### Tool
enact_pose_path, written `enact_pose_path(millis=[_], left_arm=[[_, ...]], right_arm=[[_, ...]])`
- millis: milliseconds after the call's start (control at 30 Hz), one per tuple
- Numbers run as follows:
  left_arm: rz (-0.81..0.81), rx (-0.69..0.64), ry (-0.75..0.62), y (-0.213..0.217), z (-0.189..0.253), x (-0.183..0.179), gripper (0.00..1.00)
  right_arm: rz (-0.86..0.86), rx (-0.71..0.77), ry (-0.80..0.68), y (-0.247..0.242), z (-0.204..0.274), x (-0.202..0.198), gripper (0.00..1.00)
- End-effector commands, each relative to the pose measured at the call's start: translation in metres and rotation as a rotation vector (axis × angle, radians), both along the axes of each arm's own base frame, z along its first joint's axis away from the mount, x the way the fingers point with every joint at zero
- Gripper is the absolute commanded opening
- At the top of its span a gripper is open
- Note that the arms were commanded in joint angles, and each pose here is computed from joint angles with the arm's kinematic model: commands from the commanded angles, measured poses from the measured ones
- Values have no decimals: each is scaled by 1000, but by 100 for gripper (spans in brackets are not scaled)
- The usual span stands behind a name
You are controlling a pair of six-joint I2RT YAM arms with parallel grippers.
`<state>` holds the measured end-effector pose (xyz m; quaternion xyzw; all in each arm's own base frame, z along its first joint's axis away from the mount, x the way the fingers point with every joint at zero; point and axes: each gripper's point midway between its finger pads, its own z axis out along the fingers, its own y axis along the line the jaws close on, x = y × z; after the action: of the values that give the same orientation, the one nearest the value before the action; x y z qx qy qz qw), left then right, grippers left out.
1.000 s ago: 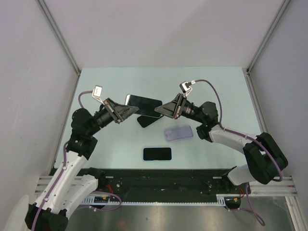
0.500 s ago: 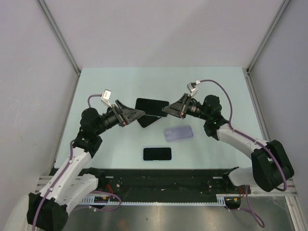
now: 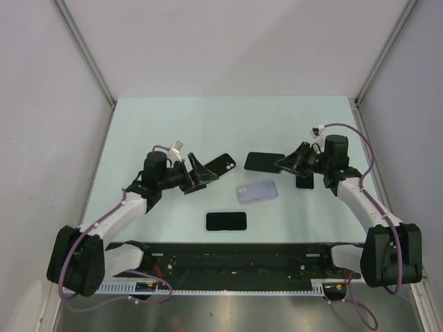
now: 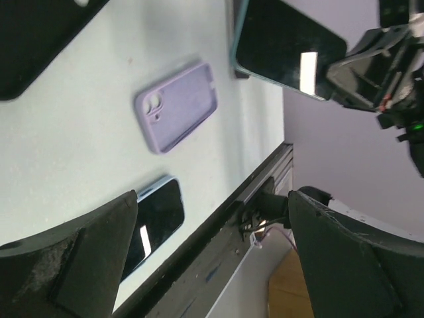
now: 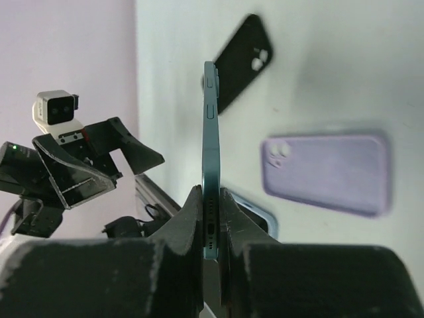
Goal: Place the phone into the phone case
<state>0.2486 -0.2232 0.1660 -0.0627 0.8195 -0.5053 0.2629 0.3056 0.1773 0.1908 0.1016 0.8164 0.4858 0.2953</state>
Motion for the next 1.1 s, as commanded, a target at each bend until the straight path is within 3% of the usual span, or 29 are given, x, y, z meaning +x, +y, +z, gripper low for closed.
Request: enact_pose_path(millis=[0, 267, 567, 733, 1067], left_arm=[[-70, 69, 84, -13, -38, -10, 100], [-182, 204, 239, -53, -95, -21, 100], [-149, 439, 191, -61, -112, -3, 100], [-158, 461, 157, -63, -109, 4, 100], [-203, 474, 228, -70, -130, 1, 98]], right_arm=[[59, -61, 3, -20, -2, -17, 1], [51, -54, 40, -35, -6, -23, 1], [104, -91, 134, -36, -38, -32, 1], [125, -87, 179, -32, -58, -24, 1], [241, -58, 237, -2, -86, -27, 2]])
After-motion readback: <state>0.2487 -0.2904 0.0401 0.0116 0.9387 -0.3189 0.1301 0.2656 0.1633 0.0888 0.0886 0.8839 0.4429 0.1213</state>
